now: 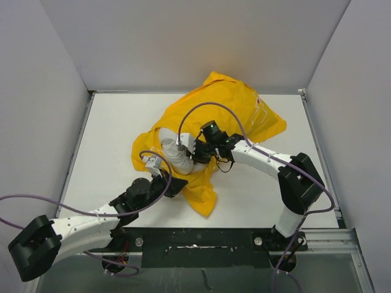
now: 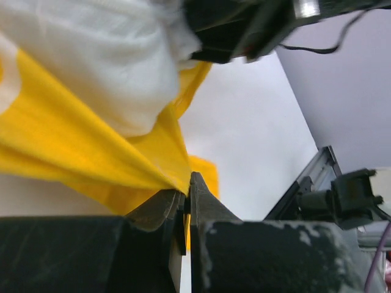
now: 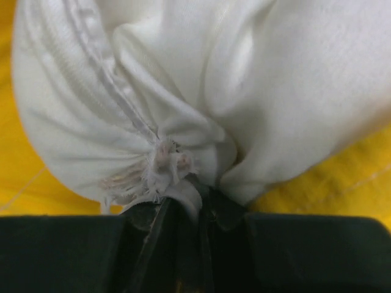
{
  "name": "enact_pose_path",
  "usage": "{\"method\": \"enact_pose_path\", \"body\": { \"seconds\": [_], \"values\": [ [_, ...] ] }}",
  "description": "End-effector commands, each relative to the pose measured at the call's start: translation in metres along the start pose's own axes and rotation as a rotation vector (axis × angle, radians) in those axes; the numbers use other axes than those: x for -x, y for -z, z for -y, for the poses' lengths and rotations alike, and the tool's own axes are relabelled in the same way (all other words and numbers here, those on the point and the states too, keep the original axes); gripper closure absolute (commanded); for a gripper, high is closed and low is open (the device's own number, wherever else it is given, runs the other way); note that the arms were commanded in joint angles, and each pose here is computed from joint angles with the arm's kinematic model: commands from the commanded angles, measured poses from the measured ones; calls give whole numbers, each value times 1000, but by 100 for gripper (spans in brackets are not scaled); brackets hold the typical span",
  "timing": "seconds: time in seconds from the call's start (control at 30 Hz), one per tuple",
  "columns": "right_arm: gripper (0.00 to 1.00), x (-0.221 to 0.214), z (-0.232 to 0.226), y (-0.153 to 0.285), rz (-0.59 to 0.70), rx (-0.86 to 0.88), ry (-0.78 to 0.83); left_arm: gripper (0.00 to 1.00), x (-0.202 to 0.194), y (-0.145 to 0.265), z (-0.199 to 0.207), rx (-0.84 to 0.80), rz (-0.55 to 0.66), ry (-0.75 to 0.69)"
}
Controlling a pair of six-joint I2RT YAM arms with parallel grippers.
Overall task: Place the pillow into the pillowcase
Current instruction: Stuff the pillow into the pillowcase.
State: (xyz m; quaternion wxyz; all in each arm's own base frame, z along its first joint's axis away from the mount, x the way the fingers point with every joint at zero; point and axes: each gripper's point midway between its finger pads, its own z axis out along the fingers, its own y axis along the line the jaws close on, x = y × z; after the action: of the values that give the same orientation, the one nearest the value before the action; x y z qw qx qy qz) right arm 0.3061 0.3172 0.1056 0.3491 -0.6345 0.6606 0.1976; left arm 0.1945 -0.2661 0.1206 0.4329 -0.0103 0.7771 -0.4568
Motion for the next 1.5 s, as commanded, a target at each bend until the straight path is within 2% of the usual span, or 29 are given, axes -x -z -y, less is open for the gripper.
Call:
{"method": "enact_pose_path", "body": {
  "seconds": [0.0, 0.1, 0.23, 0.3, 0.37, 0.43, 0.5, 0.67, 0.8, 0.87, 0.93, 1.1, 1.13, 1.27, 1.33, 1.47],
  "values": [
    [100, -13, 15, -12, -117, -60, 61, 100, 22, 29, 82, -316, -23, -130],
    [100, -30, -10, -31, -133, 52, 23, 100, 34, 47, 101, -399, 18, -137],
    [99, -34, -70, -34, -57, 357, 10, 100, 36, 54, 93, -380, 47, -119],
    [84, -17, -100, -17, 48, 519, 50, 100, 30, 52, 77, -322, 41, -103],
    [61, 0, -115, 8, 137, 604, 157, 100, 24, 51, 66, -299, 36, -85],
    [46, 17, -120, 33, 185, 623, 240, 100, 18, 50, 60, -294, 28, -72],
    [39, 35, -120, 60, 207, 632, 303, 100, 14, 50, 58, -295, 16, -71],
    [30, 82, -116, 112, 282, 597, 421, 100, 9, 52, 60, -313, -6, -92],
    [25, 112, -107, 123, 347, 507, 479, 100, 6, 52, 66, -350, -26, -111],
    [26, 120, -108, 111, 355, 503, 484, 100, 6, 52, 71, -369, -32, -117],
    [31, 118, -108, 89, 304, 502, 466, 100, 6, 52, 74, -382, -43, -125],
    [42, 82, -79, 37, 154, 417, 386, 100, 8, 55, 87, -438, -49, -151],
    [47, 73, -73, 29, 132, 394, 366, 100, 8, 56, 90, -453, -48, -156],
    [85, 46, -59, -3, 68, 321, 283, 100, 8, 58, 101, -498, -57, -172],
    [98, 37, -68, -20, 55, 306, 221, 100, 10, 57, 109, -517, -66, -182],
    [100, 7, -78, -63, -26, 148, 96, 100, 12, 55, 133, -583, -92, -196]
  ]
}}
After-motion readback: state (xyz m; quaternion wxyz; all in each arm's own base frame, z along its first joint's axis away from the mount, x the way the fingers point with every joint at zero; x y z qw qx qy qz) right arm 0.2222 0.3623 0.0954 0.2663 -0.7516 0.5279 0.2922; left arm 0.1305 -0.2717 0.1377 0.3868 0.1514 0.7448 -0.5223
